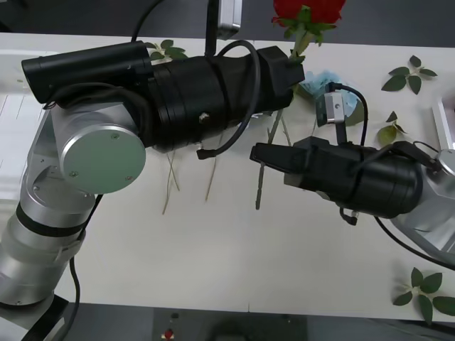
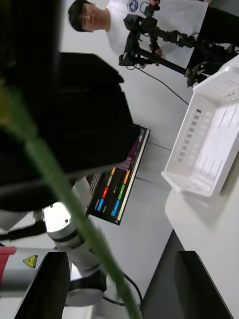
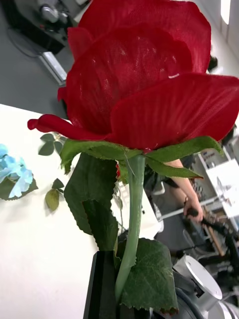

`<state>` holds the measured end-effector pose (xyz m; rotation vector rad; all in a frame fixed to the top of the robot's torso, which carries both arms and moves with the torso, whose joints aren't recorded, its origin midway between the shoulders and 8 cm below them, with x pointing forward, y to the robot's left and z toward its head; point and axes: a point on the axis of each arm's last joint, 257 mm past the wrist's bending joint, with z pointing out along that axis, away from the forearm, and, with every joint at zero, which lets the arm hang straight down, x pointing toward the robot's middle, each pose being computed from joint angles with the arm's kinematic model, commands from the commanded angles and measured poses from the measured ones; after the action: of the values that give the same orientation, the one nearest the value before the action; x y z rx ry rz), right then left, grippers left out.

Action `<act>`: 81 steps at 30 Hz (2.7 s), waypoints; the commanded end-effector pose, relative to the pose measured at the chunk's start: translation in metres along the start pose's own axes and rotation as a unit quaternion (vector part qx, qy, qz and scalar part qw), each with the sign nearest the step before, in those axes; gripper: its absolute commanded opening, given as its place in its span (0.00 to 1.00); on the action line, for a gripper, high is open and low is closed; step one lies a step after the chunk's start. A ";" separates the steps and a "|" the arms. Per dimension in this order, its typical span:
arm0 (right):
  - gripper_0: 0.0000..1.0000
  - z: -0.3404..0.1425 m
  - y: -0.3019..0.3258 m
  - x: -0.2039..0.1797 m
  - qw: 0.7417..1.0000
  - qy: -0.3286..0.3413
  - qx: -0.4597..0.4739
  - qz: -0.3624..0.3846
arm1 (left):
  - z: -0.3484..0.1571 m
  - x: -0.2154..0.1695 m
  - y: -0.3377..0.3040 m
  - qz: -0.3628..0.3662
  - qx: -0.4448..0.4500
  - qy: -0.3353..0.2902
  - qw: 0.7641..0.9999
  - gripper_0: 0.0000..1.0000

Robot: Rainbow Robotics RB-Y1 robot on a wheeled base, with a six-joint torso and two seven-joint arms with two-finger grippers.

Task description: Put the red flowers into the right box and the blue flowers into the left box

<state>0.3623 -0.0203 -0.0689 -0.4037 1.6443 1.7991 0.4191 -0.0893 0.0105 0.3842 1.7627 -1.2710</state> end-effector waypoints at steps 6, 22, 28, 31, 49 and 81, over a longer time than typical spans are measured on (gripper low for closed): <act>0.25 0.031 0.006 -0.012 0.999 -0.022 -0.004 -0.024 | 0.002 -0.005 -0.035 0.029 0.043 -0.012 0.999 0.00; 0.00 0.026 -0.010 -0.024 0.999 -0.019 0.017 -0.034 | 0.001 -0.002 -0.034 0.028 0.044 -0.011 0.999 0.82; 0.00 0.010 -0.017 -0.029 0.999 -0.010 0.036 -0.040 | 0.000 0.000 -0.034 0.025 0.046 -0.009 0.999 1.00; 0.00 -0.009 -0.021 -0.035 0.998 0.002 0.055 -0.043 | 0.000 0.000 -0.034 0.023 0.047 -0.011 0.999 1.00; 0.00 -0.198 -0.057 -0.131 0.942 0.046 0.305 -0.132 | -0.072 -0.045 0.074 0.072 -0.102 0.012 0.992 1.00; 0.00 -0.612 -0.179 -0.155 0.712 -0.009 0.699 -0.063 | -0.191 -0.036 0.355 -0.150 -0.404 0.014 0.902 1.00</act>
<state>0.4607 -0.6493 -0.2089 0.1823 2.3548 0.0904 0.5746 0.2457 -0.1756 -0.3376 2.2824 -0.6196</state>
